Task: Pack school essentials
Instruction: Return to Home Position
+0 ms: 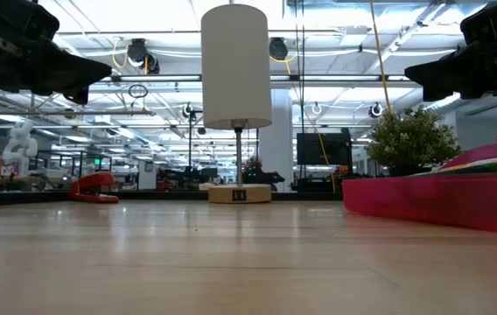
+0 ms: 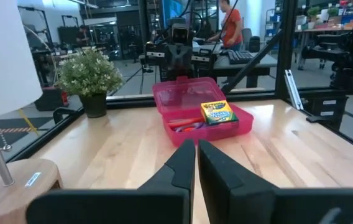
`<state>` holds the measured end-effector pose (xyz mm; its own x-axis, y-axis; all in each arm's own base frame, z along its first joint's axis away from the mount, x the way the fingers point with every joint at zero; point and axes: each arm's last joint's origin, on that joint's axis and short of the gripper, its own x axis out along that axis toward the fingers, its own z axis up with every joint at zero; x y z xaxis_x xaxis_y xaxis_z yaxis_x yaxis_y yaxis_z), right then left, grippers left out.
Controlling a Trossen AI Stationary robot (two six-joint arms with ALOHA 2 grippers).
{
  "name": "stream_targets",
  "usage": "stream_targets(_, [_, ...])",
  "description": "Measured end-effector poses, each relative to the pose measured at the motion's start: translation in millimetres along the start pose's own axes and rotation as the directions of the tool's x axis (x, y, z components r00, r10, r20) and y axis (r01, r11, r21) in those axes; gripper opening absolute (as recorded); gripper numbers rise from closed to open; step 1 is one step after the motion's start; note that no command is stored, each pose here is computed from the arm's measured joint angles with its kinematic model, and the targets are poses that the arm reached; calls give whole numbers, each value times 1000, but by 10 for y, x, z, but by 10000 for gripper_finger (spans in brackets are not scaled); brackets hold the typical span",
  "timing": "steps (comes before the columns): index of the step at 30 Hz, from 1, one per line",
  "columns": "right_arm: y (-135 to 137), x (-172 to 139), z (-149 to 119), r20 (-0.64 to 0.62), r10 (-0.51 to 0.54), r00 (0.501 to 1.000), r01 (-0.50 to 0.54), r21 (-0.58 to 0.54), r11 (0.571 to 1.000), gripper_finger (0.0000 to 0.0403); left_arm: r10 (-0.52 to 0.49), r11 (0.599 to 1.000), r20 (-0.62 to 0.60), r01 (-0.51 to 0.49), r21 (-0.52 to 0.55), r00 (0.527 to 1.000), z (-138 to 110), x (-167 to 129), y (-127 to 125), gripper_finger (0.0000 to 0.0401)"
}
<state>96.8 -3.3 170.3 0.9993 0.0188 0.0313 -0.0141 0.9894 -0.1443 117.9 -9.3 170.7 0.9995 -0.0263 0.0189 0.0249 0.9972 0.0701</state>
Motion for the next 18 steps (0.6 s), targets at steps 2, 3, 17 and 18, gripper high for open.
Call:
stream_targets(2, [0,0,0,0,0,1000,0,0,1000,0,0,1000,3,0,-1,1000,3,-30,2,23])
stream_targets(3, [0,0,0,0,0,1000,0,0,1000,0,0,1000,5,0,-1,1000,5,-45,3,22])
stream_targets(17, [0,0,0,0,0,1000,0,0,1000,0,-42,999,22,41,10,999,-4,-206,2,3])
stream_targets(18, [0,0,0,0,0,1000,0,0,1000,0,-42,999,23,41,11,999,-5,-212,2,4])
